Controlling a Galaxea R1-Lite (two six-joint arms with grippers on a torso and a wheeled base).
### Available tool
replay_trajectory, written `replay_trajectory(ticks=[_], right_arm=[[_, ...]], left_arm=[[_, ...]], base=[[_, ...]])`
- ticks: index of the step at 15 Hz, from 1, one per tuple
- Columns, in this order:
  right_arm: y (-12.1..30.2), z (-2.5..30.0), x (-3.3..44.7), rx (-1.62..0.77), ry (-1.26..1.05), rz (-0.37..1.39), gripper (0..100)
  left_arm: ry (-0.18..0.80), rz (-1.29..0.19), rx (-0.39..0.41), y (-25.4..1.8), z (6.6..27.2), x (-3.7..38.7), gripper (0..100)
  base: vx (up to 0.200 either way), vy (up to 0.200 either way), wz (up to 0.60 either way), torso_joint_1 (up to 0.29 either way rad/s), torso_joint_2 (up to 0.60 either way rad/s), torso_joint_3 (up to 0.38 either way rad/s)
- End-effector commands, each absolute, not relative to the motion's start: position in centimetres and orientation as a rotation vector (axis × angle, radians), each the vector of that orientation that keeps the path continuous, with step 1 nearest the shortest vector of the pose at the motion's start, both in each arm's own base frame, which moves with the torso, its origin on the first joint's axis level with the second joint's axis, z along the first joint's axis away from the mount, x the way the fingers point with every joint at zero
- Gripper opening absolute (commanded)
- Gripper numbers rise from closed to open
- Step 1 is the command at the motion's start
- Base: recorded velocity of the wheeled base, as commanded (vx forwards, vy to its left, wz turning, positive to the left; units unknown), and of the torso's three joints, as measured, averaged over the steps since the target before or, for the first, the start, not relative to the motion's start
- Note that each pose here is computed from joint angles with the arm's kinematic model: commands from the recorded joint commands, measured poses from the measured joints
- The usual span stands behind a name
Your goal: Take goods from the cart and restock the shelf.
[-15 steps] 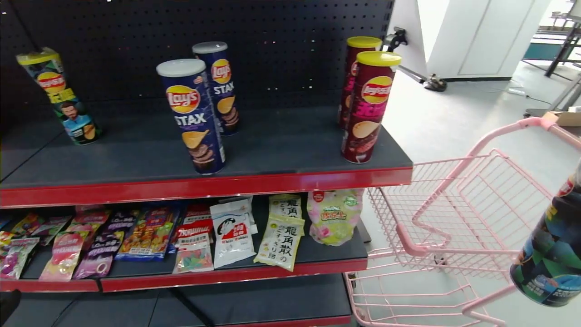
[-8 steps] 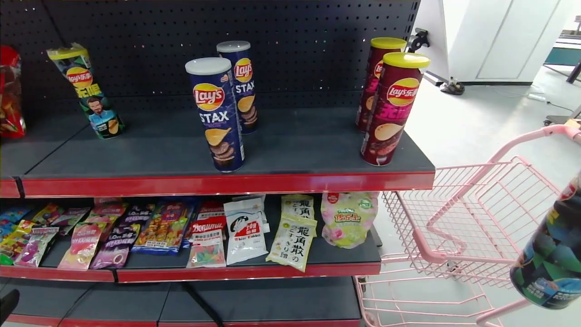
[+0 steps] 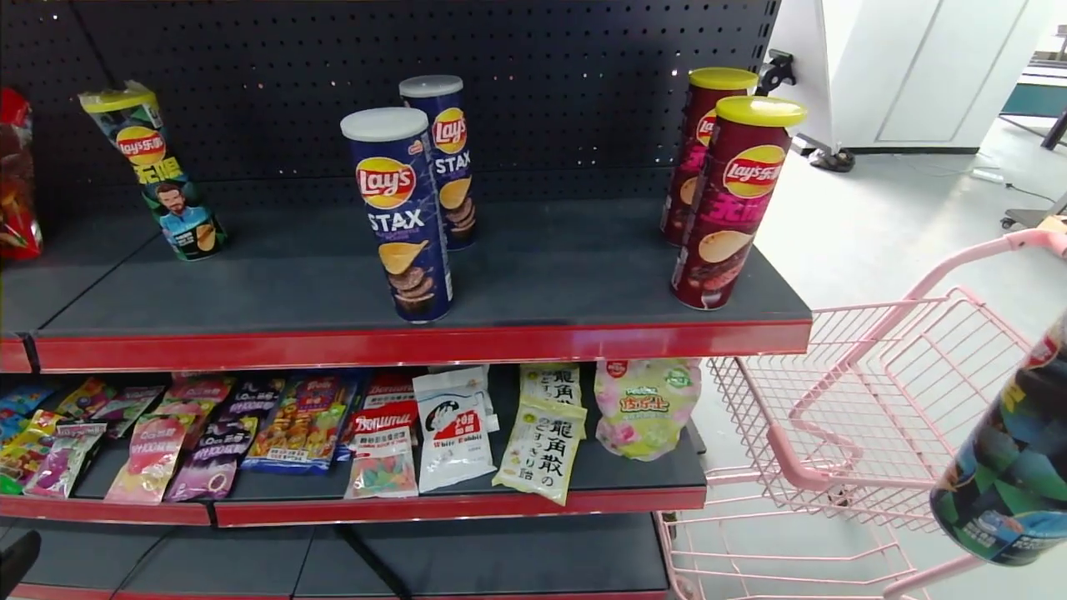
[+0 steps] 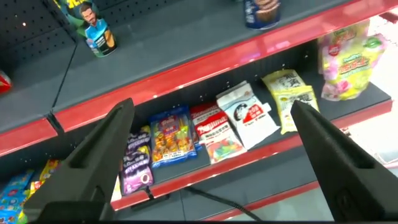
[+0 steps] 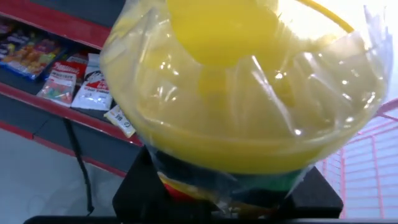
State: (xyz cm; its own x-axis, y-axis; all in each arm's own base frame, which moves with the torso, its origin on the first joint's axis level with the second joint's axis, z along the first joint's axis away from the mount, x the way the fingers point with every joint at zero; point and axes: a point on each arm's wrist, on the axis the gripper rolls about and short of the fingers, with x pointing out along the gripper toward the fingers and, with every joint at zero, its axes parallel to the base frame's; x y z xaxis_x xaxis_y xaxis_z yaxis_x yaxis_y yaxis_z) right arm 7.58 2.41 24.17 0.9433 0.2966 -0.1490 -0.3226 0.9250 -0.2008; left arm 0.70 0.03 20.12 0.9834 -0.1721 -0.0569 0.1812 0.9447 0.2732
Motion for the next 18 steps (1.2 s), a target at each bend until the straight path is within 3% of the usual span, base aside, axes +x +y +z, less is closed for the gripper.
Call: replay_trajectory(ticks=[1, 7, 18], right_arm=[[2.8, 24.5, 8.1, -0.222, 0.117, 0.377, 0], [4.4, 24.1, 8.4, -0.233, 0.135, 0.595, 0], [5.6, 24.0, 8.3, -0.243, 0.141, 0.737, 0]], left_arm=[[0.031, -0.18, 0.281, 0.0, 20.1, 0.6, 100], [0.022, -0.177, 0.279, 0.1, 20.1, 0.5, 100], [0.024, -0.174, 0.28, 0.1, 20.1, 0.5, 100]], base=[[0.0, 0.2, 0.0, 0.017, 0.01, -0.007], [0.0, 0.2, 0.0, 0.002, 0.0, 0.003], [0.0, 0.2, 0.0, 0.002, 0.0, 0.002]])
